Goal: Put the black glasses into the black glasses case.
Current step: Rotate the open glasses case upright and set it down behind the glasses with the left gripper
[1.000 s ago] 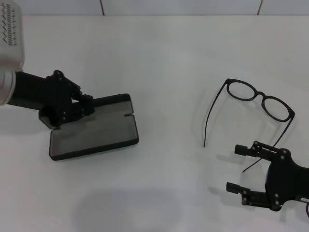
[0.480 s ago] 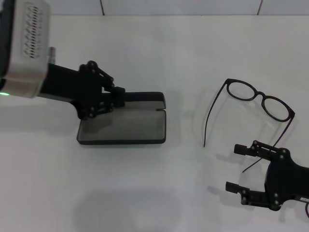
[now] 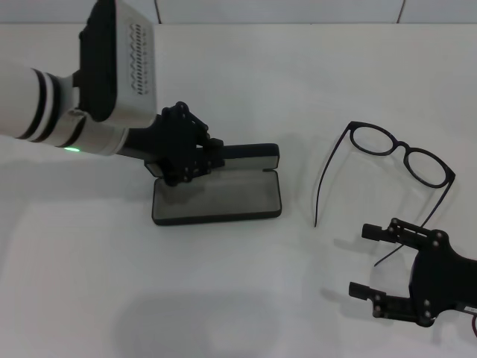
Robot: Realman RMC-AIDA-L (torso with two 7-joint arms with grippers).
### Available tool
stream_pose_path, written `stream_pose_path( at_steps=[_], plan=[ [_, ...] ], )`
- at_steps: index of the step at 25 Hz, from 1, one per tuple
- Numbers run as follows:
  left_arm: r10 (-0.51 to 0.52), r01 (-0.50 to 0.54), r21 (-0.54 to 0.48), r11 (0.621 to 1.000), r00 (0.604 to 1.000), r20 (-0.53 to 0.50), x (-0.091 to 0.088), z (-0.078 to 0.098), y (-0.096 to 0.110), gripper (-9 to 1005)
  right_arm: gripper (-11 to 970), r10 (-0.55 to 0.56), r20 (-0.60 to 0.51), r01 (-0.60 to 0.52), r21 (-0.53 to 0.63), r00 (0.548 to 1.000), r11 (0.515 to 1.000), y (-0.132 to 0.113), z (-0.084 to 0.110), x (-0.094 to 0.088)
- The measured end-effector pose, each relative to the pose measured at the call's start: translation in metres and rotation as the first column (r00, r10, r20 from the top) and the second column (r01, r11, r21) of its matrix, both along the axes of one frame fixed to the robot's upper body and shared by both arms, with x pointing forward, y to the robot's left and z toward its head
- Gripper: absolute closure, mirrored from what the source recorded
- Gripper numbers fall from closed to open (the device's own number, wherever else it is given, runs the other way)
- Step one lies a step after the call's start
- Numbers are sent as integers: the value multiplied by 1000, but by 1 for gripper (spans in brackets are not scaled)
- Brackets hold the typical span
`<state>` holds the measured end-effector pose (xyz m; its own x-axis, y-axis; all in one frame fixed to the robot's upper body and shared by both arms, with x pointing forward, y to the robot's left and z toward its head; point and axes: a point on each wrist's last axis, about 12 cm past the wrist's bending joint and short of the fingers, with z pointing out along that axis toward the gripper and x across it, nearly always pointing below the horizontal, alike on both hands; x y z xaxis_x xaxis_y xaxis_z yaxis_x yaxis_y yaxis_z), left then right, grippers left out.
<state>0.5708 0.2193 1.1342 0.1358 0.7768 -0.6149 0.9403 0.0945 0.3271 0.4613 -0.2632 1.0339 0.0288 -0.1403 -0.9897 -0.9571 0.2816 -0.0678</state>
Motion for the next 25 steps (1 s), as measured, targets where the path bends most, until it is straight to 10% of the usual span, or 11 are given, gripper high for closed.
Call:
stream_pose_path(
  at_steps=[25],
  plan=[
    [-14, 15, -16, 1000, 999, 50, -2, -6, -21, 786, 177, -3, -4, 3, 0, 1000, 1000, -1, -1, -2]
  ],
)
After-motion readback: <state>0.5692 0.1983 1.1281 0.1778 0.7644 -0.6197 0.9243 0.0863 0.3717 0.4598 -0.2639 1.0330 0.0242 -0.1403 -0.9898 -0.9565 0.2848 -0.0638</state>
